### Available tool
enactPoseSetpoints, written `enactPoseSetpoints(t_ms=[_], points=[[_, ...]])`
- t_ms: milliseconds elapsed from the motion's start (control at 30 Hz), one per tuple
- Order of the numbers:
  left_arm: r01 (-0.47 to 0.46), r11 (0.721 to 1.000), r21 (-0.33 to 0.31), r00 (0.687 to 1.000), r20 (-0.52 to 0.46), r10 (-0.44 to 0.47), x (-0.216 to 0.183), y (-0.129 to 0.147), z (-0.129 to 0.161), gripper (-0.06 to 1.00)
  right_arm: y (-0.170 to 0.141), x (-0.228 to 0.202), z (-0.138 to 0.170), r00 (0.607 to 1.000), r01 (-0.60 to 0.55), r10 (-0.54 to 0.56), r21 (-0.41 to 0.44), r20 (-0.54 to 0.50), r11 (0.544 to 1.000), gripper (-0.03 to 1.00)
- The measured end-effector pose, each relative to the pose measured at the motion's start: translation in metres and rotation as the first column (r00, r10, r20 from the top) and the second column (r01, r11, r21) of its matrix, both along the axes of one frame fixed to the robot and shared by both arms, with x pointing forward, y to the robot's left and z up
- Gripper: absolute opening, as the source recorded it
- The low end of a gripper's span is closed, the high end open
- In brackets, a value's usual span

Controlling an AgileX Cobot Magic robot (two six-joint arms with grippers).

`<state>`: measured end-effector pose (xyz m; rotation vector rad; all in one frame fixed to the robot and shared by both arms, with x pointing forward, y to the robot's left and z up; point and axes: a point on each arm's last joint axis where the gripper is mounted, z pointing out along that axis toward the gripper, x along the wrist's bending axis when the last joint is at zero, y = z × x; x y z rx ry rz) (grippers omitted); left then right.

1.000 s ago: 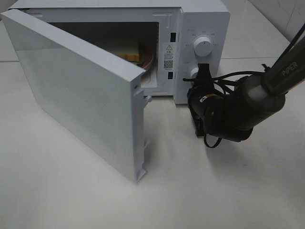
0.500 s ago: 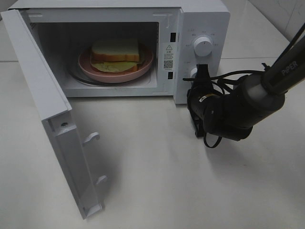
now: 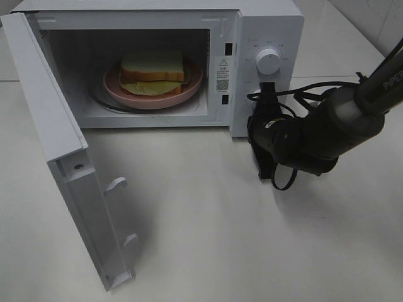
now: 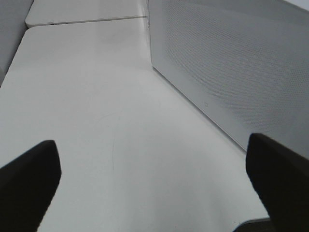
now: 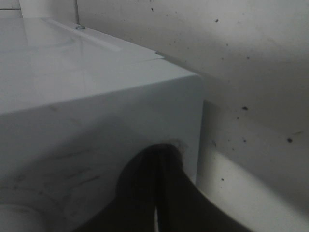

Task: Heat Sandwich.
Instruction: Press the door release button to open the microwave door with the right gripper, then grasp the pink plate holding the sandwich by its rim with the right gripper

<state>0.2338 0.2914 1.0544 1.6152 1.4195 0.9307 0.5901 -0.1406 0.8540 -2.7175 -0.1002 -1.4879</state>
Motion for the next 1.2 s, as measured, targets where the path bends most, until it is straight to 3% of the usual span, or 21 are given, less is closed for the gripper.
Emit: enactPoseSetpoints(t_ms=[367,633,833,1000,1200], points=[[0.000,1.000,0.000,1.000,0.000,0.000,0.000,0.000,0.000,0.99,-0.008,-0.010,0.014,0.999,-0.035,0.035,-0.030,-0.002,0.999,0.01],[0.000,1.000,0.000,1.000,0.000,0.000,0.000,0.000,0.000,0.99,-0.011,-0.029,0.019,0.990,-0.116,0.110,-0.058,-0.092,0.992,0.01],[0.000,1.000,0.000,1.000,0.000,0.000,0.000,0.000,0.000,0.99,-0.016,-0.041,0.033,0.983,-0.165,0.157,-0.091,-0.098,0.982,0.02],[0.000,1.000,0.000,1.000,0.000,0.000,0.000,0.000,0.000,0.99,-0.020,-0.056,0.052,0.968,-0.234,0.221,-0.115,-0.115,0.966,0.02],[0.000,1.000,0.000,1.000,0.000,0.000,0.000,0.000,0.000,0.99,-0.022,-0.076,0.073,0.919,-0.384,0.357,-0.167,-0.170,0.908,0.04]])
